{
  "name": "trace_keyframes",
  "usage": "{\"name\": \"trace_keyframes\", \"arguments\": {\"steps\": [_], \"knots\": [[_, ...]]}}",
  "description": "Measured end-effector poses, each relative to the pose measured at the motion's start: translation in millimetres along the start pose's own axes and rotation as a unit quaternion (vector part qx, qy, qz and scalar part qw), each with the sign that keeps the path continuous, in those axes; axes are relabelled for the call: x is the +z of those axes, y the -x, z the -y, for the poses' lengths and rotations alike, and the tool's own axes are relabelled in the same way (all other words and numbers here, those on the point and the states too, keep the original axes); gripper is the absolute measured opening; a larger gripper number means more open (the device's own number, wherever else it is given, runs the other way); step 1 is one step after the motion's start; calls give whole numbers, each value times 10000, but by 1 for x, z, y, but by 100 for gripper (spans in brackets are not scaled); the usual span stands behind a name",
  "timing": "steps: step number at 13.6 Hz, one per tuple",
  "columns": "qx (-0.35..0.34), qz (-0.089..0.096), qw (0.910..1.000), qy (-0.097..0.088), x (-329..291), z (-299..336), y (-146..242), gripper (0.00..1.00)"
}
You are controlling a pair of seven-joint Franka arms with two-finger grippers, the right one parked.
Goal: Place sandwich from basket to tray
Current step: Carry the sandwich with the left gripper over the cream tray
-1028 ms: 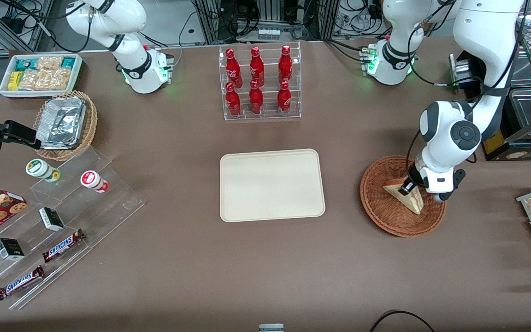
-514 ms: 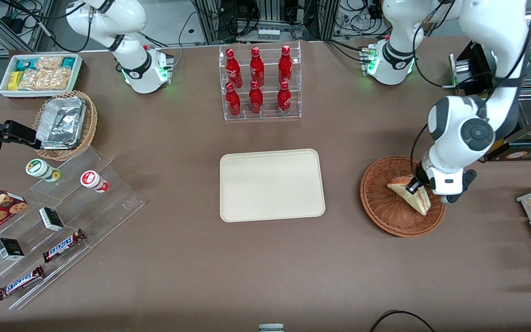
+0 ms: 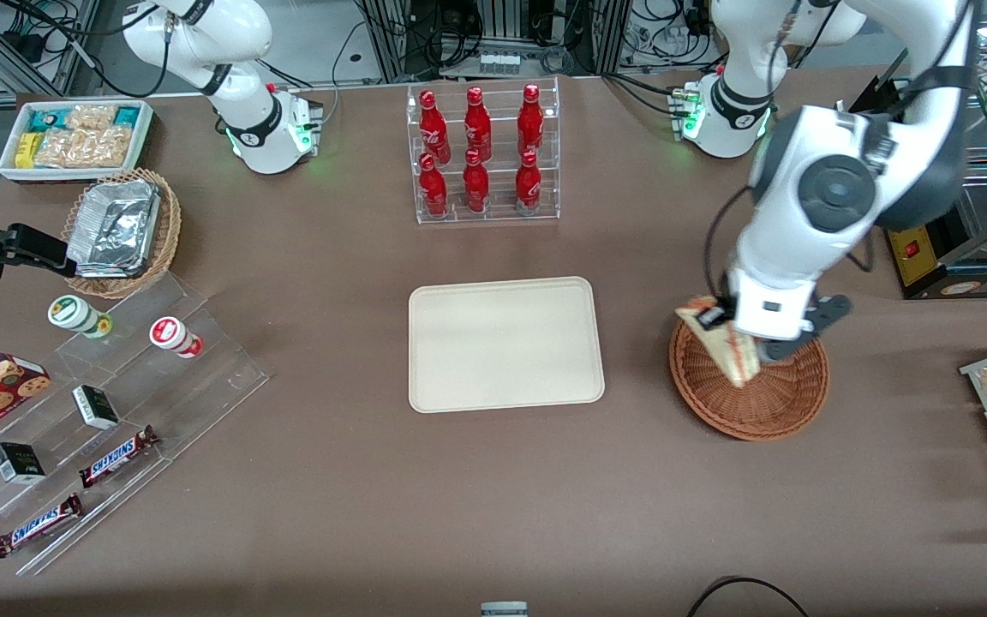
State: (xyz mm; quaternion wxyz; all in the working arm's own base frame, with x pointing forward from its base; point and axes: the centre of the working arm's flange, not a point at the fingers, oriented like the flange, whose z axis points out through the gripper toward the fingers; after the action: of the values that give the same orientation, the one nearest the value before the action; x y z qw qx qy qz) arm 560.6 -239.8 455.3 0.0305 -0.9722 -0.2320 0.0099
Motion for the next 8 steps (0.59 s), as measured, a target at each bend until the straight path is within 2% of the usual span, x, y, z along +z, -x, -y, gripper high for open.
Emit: {"name": "trace_keyframes", "arguments": {"steps": [5, 8], "knots": [[1101, 164, 9937, -135, 55, -116, 87, 15], [1445, 96, 9895, 44, 92, -162, 117, 15]]}}
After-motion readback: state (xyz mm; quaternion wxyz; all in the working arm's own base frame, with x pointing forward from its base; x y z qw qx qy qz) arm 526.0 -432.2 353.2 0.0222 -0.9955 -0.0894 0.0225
